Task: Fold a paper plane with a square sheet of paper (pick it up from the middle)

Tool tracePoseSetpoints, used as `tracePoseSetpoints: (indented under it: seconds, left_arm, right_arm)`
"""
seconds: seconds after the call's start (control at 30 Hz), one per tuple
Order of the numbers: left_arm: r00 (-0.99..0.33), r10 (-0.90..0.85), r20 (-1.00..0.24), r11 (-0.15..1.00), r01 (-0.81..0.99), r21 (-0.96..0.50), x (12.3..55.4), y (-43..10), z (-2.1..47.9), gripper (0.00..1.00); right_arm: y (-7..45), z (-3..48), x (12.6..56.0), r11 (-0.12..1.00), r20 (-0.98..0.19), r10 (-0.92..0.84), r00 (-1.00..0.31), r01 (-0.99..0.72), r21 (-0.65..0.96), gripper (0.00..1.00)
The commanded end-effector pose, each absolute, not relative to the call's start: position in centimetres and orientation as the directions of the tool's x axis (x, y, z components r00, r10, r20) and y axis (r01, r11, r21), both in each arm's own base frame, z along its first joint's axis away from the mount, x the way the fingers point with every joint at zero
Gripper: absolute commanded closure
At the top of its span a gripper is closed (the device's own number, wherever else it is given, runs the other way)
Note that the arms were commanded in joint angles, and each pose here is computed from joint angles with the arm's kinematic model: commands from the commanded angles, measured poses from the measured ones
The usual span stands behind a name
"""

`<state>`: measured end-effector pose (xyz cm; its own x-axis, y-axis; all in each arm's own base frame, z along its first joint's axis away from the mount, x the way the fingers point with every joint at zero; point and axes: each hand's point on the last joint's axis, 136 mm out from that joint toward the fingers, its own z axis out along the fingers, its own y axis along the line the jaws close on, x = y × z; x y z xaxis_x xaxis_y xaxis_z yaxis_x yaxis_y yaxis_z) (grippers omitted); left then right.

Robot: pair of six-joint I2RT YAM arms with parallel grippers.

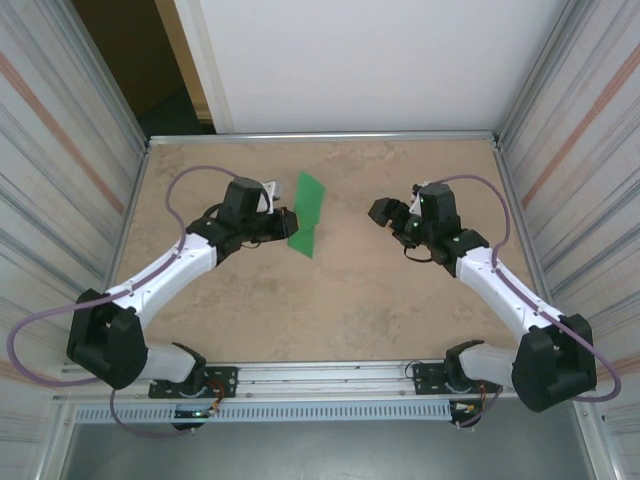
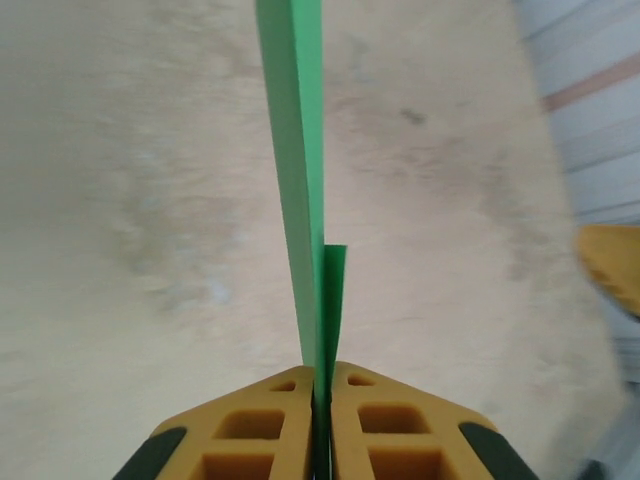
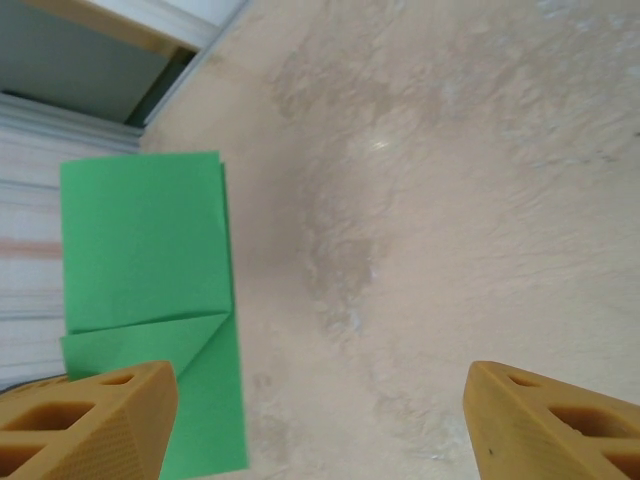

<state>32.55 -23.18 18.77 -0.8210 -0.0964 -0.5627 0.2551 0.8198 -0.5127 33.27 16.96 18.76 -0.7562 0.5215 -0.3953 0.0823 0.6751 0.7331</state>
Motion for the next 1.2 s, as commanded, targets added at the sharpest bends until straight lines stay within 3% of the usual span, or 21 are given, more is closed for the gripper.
tracePoseSetpoints:
  seconds: [0.0,0.17,0.33,0.47,0.63,0.8,1.0,1.07,1.17]
  left_arm:
    - [-0.827,0.081,-0.557,0.961,0.213,-0.177,32.2,-18.7,16.2,0.87]
    - [-0.820,0.192,-0.538,0.980,0.136,0.143,32.9,-16.1,16.1,0.88]
    - [-0.811,0.318,-0.491,0.902,0.098,0.422,33.6,-16.2,15.7,0.88]
    - [-0.813,0.363,-0.455,0.865,0.112,0.489,33.8,-18.2,14.4,0.88]
    - [-0.878,0.275,-0.392,0.955,0.203,0.215,32.4,-24.3,9.5,0.86]
    - [-0.925,0.211,-0.316,0.965,0.249,-0.086,30.5,-29.4,7.0,0.78]
    - [-0.961,0.095,-0.259,0.865,0.209,-0.456,30.2,-32.2,8.3,0.60]
    - [-0.968,0.034,-0.249,0.807,0.173,-0.564,30.7,-31.9,9.6,0.60]
    - [-0.957,-0.081,-0.280,0.732,0.133,-0.668,31.9,-30.0,11.9,0.51]
  right_arm:
    - [15.5,17.7,33.1,0.729,-0.455,0.513,-0.728,0.090,0.679,0.24]
    - [14.4,16.9,33.5,0.754,-0.471,0.522,-0.711,0.125,0.645,0.24]
    - [13.7,15.5,33.7,0.756,-0.458,0.538,-0.708,0.164,0.634,0.23]
    - [12.7,14.5,33.3,0.746,-0.441,0.572,-0.691,0.216,0.629,0.23]
    - [11.3,13.7,32.5,0.722,-0.413,0.621,-0.666,0.281,0.632,0.23]
    - [10.7,14.5,32.1,0.718,-0.419,0.628,-0.655,0.281,0.636,0.23]
    - [11.2,14.6,31.9,0.724,-0.406,0.610,-0.680,0.271,0.635,0.23]
    - [12.0,14.4,31.9,0.721,-0.388,0.599,-0.700,0.260,0.643,0.24]
    - [14.5,13.8,31.9,0.736,-0.372,0.551,-0.747,0.225,0.639,0.25]
